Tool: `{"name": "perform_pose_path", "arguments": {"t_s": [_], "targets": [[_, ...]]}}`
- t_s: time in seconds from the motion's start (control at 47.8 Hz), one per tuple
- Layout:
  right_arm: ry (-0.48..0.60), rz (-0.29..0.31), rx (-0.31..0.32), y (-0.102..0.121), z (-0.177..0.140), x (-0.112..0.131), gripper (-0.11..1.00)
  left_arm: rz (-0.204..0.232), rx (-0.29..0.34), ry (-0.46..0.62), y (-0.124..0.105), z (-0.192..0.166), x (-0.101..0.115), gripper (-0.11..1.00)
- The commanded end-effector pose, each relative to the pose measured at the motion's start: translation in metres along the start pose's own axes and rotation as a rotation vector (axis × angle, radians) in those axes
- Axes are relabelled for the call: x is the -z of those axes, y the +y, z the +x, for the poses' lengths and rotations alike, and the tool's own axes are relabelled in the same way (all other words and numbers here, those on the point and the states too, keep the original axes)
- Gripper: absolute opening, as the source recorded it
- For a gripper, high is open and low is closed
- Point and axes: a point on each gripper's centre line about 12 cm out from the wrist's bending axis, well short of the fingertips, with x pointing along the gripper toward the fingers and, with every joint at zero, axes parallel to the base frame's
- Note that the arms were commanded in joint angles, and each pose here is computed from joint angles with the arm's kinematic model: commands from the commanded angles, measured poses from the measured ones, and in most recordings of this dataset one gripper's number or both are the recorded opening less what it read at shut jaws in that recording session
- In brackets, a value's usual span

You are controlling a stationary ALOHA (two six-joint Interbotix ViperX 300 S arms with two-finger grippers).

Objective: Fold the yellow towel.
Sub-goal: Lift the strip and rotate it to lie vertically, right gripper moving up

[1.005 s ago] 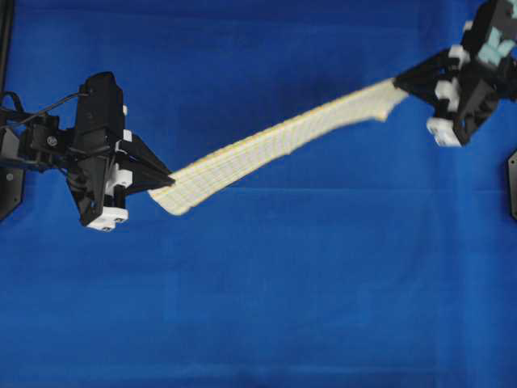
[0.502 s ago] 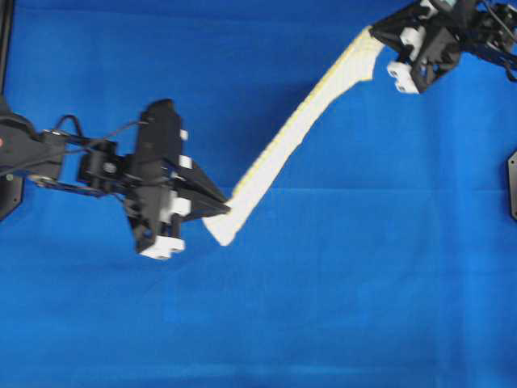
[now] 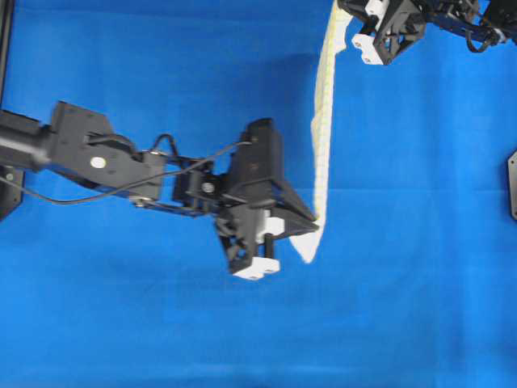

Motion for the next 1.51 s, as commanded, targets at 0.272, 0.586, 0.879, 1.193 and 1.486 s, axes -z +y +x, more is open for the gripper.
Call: {"name": "perform_pose_path", "arguments": {"t_s": [0.272,0.586,0.879,1.193,1.486], "targets": [[-0.041,0.001,0.013,-0.006,-0.002,-0.015,0.02,0.017,0.024,-0.063,-0.012,0.019,-0.028,0.02],[-0.019,-0.005,0.005,-0.003,0.004,-0.008,0.02,0.001,0.010,-0.013,-0.005,0.030,-0.003,0.02],[0.007,-0.011,-0.001,-0.001,0.018,0.002,0.01,0.006,0.012,0.015,-0.004,0.035,0.020,0.02],[0.000,-0.046,-0.031,0.014,0.031,-0.006,0.02,0.007,0.006,0.036,-0.002,0.019,0.031,0.02],[0.010,-0.068,-0.050,0.026,0.057,-0.012,0.01,0.012,0.005,0.077,-0.001,-0.002,0.051,0.02]]}}
